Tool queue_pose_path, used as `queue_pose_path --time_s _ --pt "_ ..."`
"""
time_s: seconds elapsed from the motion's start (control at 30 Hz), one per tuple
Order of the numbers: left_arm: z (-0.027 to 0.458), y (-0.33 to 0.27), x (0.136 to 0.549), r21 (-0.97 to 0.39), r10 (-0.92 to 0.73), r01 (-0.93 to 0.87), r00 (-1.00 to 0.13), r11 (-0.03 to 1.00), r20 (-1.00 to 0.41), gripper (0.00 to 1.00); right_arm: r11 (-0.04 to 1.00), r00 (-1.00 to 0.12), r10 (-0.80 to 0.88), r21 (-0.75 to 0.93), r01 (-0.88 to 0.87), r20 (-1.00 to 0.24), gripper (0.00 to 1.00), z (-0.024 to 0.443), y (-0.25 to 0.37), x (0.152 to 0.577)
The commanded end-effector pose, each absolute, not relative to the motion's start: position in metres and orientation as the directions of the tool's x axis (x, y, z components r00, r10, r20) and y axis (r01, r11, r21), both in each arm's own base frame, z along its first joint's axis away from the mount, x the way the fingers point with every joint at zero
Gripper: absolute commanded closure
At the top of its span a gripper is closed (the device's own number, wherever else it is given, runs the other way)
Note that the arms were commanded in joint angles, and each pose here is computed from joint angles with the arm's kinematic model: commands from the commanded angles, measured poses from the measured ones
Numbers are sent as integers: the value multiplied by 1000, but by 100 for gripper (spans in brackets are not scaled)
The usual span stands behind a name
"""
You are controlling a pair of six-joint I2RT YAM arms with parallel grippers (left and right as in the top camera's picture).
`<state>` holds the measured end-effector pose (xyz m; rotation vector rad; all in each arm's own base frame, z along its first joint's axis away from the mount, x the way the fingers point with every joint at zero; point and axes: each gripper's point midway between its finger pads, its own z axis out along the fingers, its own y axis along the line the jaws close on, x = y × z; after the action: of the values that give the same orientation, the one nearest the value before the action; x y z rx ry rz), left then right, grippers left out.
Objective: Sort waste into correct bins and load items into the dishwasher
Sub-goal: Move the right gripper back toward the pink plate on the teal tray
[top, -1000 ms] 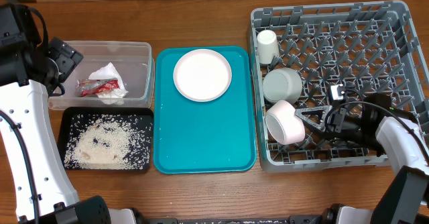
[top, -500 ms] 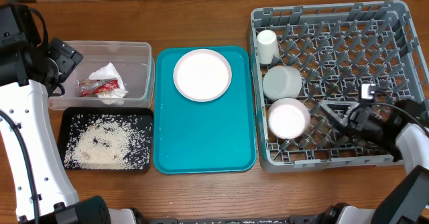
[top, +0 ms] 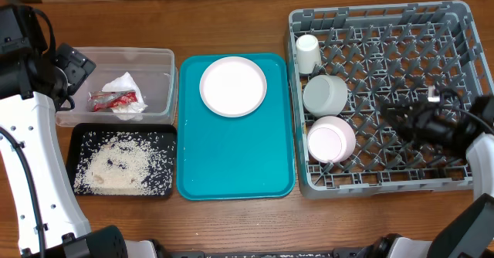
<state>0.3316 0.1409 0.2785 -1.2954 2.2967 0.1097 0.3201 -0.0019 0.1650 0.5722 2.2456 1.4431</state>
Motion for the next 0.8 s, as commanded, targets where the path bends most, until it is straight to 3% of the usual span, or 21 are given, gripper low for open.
queue_pose_path --time_s 0.0,0.2,0.37,0.57,0.77 --pt "281 145 331 -172 -791 -836 -398 521 -465 0 549 -859 475 828 117 -193 76 170 11 338" --pt "281 145 331 -172 -791 -836 -398 521 -465 0 783 -912 242 621 -19 -332 76 174 89 360" --pt "281 145 331 -172 -791 -836 -398 522 -465 0 903 -857 36 385 -193 -515 76 171 157 369" --pt "281 145 331 -172 -791 -836 -398 521 -464 0 961 -714 -72 143 -237 -696 73 183 206 382" --pt "281 145 331 -172 -791 -836 -398 522 -464 0 954 -647 -82 129 -272 -758 64 182 239 396"
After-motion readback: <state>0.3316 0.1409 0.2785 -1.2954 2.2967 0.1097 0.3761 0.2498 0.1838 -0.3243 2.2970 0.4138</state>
